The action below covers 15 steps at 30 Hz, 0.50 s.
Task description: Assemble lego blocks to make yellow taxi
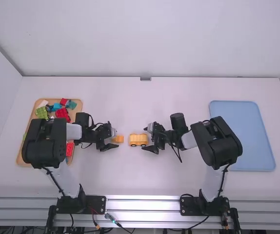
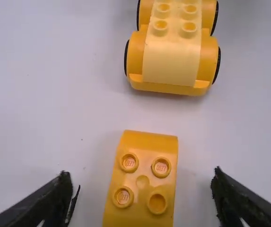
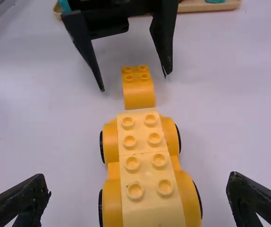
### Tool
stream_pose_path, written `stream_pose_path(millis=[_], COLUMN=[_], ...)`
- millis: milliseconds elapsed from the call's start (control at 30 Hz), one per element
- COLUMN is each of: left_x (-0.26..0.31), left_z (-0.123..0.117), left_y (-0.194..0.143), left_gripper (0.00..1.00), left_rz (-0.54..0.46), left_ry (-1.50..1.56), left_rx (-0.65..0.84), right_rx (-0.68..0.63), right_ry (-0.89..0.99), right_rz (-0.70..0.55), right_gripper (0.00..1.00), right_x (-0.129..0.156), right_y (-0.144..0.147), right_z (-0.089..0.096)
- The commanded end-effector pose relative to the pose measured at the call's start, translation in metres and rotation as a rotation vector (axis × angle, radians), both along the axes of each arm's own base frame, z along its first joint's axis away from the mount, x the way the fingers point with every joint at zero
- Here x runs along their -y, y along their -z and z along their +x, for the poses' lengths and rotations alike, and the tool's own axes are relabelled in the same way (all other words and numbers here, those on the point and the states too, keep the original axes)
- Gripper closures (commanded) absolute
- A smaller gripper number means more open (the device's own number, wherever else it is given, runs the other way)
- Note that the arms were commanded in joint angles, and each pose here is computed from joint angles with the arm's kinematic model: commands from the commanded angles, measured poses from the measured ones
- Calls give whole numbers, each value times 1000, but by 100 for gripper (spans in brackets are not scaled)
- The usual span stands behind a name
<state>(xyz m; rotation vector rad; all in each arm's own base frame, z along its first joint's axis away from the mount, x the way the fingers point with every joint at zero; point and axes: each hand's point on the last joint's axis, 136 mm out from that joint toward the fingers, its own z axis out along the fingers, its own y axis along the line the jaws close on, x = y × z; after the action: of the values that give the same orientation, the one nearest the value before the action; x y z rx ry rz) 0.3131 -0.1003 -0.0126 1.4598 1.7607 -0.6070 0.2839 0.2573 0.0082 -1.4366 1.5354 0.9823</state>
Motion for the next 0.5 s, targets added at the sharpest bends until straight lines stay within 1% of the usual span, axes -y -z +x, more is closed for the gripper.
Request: stream_pose_path(millis=[0, 33, 100, 200, 367, 467], left_x=[3, 3, 3, 3, 3, 3], left_z=[2, 2, 1, 1, 1, 1], left_y=[-3, -3, -3, -3, -3, -3], left_gripper=[33, 34, 53, 61, 66, 67], left_rz=[-21, -23, -22, -24, -23, -26], left_ry=[17, 17, 16, 13, 13, 14], left_rx=[13, 13, 11, 6, 5, 5], right_rx=[-9, -8, -1, -12, -15, -7], right_ry=[-18, -20, -18, -9, -10, -12], right_rz=[10, 10, 14, 18, 17, 5], right_gripper=[1, 1, 1, 1, 1, 1], right_x=[-5, -6, -6, -6, -6, -10], right_y=[1, 1, 0, -1, -1, 1], right_z=[0, -1, 1, 2, 1, 0])
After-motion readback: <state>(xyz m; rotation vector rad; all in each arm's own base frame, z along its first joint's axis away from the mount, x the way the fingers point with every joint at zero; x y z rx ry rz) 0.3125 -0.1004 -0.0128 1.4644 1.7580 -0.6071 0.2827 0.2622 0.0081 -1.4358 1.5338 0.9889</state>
